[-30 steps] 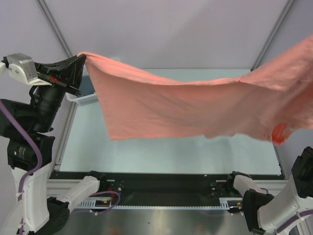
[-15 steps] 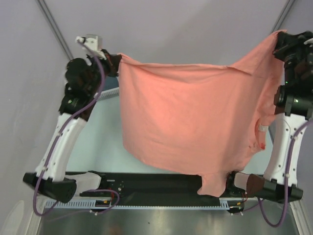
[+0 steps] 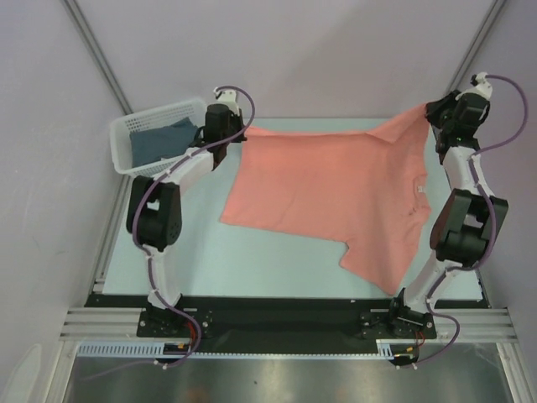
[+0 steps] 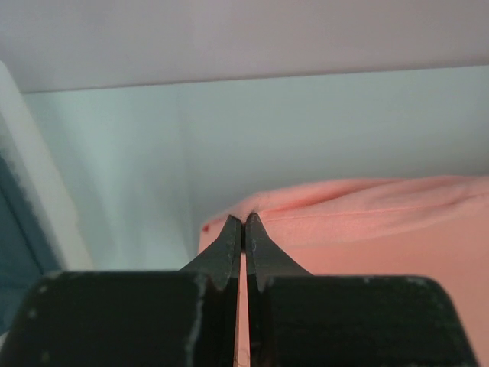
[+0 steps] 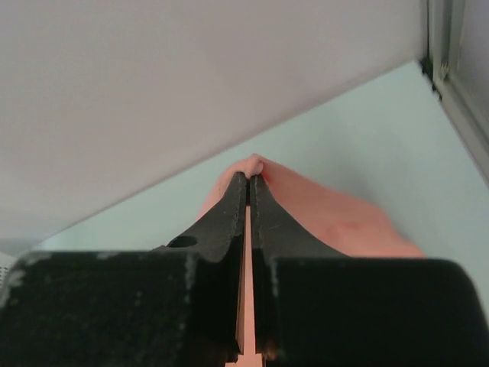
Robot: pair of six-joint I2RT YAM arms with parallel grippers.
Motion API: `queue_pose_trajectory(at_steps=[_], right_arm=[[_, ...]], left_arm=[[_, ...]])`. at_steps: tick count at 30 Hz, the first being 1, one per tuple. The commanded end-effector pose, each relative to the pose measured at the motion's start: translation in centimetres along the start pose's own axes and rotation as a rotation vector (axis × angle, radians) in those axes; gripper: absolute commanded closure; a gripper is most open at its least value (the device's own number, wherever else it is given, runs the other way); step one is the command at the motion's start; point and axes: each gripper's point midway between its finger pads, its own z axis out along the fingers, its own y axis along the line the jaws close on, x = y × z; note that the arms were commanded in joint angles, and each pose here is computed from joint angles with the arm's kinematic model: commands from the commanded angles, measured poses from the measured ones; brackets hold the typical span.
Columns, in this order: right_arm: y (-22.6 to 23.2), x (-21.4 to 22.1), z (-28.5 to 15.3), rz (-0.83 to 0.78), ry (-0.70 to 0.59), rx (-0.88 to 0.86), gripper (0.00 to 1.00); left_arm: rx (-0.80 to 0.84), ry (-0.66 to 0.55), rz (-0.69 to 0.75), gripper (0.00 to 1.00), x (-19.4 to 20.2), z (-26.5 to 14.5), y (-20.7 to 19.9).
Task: Fold and stack the t-shirts
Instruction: Flatten the tshirt out, then fold the tshirt
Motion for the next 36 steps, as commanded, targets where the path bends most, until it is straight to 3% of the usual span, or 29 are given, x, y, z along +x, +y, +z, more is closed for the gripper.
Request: queue_pose_trajectory(at_steps=[1, 5, 13, 22, 26, 36], right_arm=[[0.4, -0.2, 3.3, -0.024, -0.063, -0.053, 1.0], [-0.2, 2.3, 4.8, -0.045, -0.014, -0.037, 1.0], [-0.7, 5.1, 4.1, -0.014, 0.077, 0.021, 1.0], [-1.7, 6.5, -1.0, 0.044, 0.171, 0.155, 1.0], [-2.6, 7.1, -2.8, 0.067, 0.209, 0.205, 1.0], [-4.7, 8.7, -6.7, 0.149, 0.299, 0.326, 1.0]], left_arm=[[0.017, -0.154, -0.025, 1.0, -4.0, 3.0, 0.4], [0.007, -0.12, -0.02, 1.0, -1.5, 6.4, 1.1], [0.011, -0.102, -0.05, 1.0, 0.3, 8.6, 2.1], [-0.016, -0.027, -0.098, 1.0, 1.0, 8.4, 3.2], [-0.041, 0.1, -0.136, 0.99, 3.6, 8.0, 3.6], [-0.046, 0.233, -0.2, 1.0, 5.6, 7.2, 3.5]])
